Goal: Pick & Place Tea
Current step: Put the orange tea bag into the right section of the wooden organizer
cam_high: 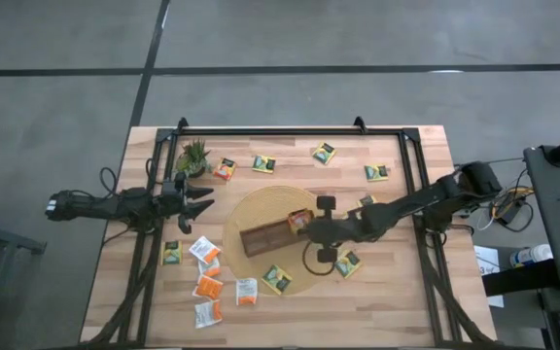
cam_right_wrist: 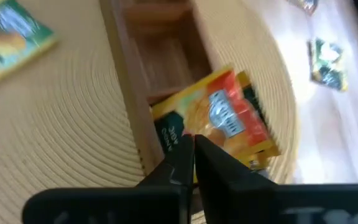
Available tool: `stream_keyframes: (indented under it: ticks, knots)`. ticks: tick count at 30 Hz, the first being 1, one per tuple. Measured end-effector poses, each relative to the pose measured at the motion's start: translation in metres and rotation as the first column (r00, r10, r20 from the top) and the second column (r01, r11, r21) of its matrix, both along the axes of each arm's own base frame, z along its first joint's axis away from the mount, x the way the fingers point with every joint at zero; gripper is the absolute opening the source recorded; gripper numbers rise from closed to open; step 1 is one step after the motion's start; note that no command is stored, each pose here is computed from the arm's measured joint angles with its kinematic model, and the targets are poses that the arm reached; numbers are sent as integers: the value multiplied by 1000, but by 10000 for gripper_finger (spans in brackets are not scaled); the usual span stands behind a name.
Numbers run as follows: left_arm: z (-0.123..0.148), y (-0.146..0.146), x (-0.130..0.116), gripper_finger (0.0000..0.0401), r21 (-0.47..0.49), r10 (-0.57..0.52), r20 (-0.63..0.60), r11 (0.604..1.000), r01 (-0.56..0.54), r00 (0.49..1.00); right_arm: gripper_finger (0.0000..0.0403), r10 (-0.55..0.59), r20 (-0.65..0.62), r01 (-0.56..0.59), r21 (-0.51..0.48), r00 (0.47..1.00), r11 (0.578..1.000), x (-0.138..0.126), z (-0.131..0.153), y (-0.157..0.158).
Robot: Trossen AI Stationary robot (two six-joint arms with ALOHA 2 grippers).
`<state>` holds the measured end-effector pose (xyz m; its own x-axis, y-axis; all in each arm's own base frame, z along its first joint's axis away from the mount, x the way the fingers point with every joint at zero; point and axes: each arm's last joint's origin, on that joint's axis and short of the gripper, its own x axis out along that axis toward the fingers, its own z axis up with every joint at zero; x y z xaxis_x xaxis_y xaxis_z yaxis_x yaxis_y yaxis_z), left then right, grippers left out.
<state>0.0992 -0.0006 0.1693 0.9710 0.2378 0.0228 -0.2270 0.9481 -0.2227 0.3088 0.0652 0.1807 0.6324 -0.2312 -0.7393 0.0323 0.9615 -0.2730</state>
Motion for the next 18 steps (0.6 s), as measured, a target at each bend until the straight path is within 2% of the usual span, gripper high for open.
stream_keyframes:
  ticks: [4, 10, 18]
  knots:
    - [0, 0, 0, 168, 0, 0, 0, 1000, 0, 1000, 8, -10, -56, 11, 7, 998, 1000, 11, -17, -5]
    - [0, 0, 0, 168, 0, 0, 0, 1000, 0, 1000, 8, -34, -81, 34, 0, 996, 999, 31, -25, -7]
    - [0, 0, 0, 168, 0, 1, 0, 1000, -1, 1000, 8, -72, -263, 64, -37, 962, 997, 47, -31, -5]
